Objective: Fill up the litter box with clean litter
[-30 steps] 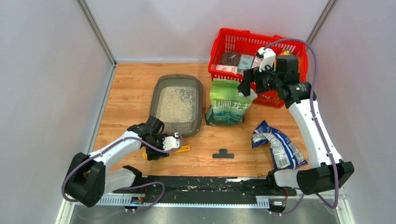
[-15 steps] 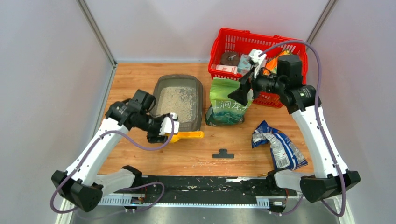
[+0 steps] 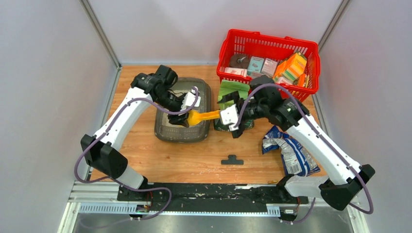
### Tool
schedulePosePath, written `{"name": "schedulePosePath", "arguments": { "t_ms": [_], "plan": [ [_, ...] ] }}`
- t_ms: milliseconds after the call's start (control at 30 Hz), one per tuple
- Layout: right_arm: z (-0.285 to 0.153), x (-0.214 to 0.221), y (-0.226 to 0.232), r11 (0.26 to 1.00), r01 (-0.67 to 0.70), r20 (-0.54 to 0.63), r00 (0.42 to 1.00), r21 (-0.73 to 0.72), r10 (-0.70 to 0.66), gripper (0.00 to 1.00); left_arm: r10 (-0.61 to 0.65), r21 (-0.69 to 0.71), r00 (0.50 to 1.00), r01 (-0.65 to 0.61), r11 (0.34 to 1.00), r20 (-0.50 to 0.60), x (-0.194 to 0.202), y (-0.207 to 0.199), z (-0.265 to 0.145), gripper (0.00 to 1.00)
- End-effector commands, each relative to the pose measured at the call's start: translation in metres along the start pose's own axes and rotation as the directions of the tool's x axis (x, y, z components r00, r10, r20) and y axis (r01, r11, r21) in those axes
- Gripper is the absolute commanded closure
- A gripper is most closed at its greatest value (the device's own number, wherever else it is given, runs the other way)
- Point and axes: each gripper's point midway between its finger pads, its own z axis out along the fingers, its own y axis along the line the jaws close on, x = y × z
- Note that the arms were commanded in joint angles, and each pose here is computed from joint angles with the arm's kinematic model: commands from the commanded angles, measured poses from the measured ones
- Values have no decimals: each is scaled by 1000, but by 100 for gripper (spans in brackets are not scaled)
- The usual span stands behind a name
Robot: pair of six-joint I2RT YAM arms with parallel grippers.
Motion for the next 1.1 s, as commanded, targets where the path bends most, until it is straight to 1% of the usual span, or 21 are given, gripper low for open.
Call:
{"name": "schedulePosePath", "arguments": {
  "t_ms": [0, 33, 167, 300, 333, 400, 500, 533, 600, 633, 700, 733, 767, 800, 833, 867, 933, 967, 1000, 1033, 1067],
  "plan": [
    [6, -7, -5, 944, 330, -7, 944, 26, -330, 5, -277, 260, 959, 284, 923, -61, -8, -95, -26, 100],
    [11, -5, -4, 942, 335, -9, 942, 3, -335, 8, -284, 260, 957, 291, 921, -65, -7, -95, -26, 100],
    [15, 1, -9, 902, 432, -40, 901, -9, -432, 14, -293, 261, 954, 299, 918, -65, -8, -96, -26, 100],
    [22, -1, -16, 848, 529, -53, 848, 28, -527, 22, -305, 269, 950, 311, 911, -65, -7, -97, -24, 100],
    [22, -3, -17, 841, 540, -50, 842, 36, -538, 26, -305, 269, 950, 311, 912, -64, -8, -97, -24, 100],
    [23, -7, -18, 817, 573, -46, 819, 64, -571, 29, -311, 272, 948, 317, 909, -63, -8, -97, -24, 100],
    [24, -10, -20, 790, 608, -37, 793, 76, -608, 37, -303, 269, 951, 309, 912, -61, -9, -97, -25, 100],
    [25, -11, -19, 787, 612, -31, 791, 75, -612, 41, -305, 267, 950, 310, 913, -61, -9, -97, -25, 100],
    [27, -14, -20, 780, 621, -27, 784, 78, -621, 46, -310, 268, 949, 315, 910, -63, -8, -98, -25, 100],
    [28, -14, -19, 777, 625, -25, 780, 77, -625, 53, -314, 270, 947, 320, 908, -65, -8, -97, -25, 100],
    [26, -18, -23, 762, 639, -31, 768, 106, -640, 63, -323, 273, 944, 329, 904, -68, -7, -98, -24, 100],
    [27, -18, -23, 759, 642, -32, 765, 107, -643, 75, -322, 273, 944, 327, 904, -66, -8, -97, -24, 100],
    [26, -19, -22, 760, 642, -31, 766, 104, -642, 81, -324, 275, 944, 330, 903, -67, -7, -98, -24, 98],
    [26, -17, -21, 764, 638, -33, 769, 98, -638, 91, -325, 273, 943, 331, 903, -69, -7, -97, -23, 93],
    [24, -19, -23, 770, 630, -35, 776, 96, -630, 95, -327, 273, 942, 334, 902, -71, -7, -97, -23, 83],
    [24, -14, -16, 794, 605, -32, 796, 62, -604, 100, -321, 271, 944, 328, 905, -70, -8, -95, -24, 67],
    [23, -5, -15, 841, 540, -61, 841, 35, -538, 100, -306, 247, 950, 312, 917, -64, -9, -90, -26, 56],
    [20, -2, -13, 893, 448, -74, 892, 34, -445, 100, -292, 207, 956, 294, 933, -43, -12, -87, -29, 37],
    [16, 3, -14, 920, 391, -93, 918, 36, -386, 100, -277, 129, 961, 275, 953, -4, -17, -71, -28, 36],
    [14, 6, -10, 941, 338, -99, 937, 17, -335, 100, -226, 41, 973, 225, 973, 32, -24, -67, -37, 34],
    [9, 10, -1, 977, 213, -117, 970, -28, -214, 100, -217, -7, 975, 217, 976, 47, -21, -63, -34, 25]
  ]
}}
